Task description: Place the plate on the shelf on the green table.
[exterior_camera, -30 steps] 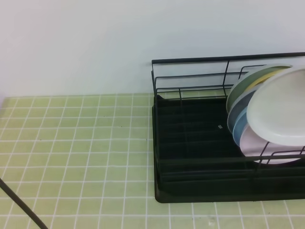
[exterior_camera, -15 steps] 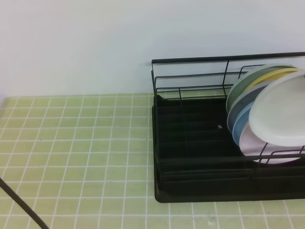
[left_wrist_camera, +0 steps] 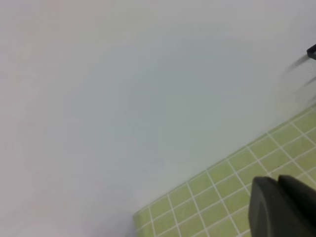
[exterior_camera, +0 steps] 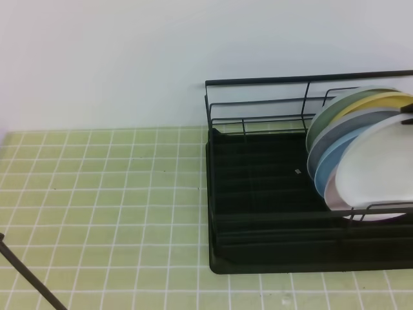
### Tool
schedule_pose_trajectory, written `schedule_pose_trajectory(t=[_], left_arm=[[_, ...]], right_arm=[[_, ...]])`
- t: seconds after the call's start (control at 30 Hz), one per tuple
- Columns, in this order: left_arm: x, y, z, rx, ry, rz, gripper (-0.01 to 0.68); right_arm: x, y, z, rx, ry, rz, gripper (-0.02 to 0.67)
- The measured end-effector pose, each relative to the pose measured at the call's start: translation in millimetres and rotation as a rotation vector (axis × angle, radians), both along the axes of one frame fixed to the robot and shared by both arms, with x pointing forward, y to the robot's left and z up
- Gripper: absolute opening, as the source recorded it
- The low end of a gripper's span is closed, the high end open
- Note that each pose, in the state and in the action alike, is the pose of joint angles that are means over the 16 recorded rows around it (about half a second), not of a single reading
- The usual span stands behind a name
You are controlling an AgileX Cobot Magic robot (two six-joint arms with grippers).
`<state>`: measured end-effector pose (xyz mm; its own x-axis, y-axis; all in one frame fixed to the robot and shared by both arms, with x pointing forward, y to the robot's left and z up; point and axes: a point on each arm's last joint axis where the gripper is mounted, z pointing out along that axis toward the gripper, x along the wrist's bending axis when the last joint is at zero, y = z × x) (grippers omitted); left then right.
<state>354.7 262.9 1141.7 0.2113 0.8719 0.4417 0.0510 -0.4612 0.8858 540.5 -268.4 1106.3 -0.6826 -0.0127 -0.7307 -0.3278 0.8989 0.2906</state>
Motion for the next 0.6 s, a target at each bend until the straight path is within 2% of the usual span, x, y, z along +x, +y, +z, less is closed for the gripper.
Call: schedule_pose_trajectory(t=[0.17,0.3,0.6], left_arm=[[-0.2,-0.8,-0.1,-0.003,-0.003,-0.009,0.000],[-0.4,-1.2,0.2,-0.005,-0.006,-0.015,0.000],[-6.4,0.7,1.1,-0.037,-0.027,-0.045,0.000]], right_arm=[[3.6,-0.5,-5.5,-0.004,0.018,-0.002,0.046],[5.7,-0.9,-8.7,-0.001,0.034,-0.014,0.083],[6.8,-0.6,-10.4,0.030,0.064,-0.057,0.238]])
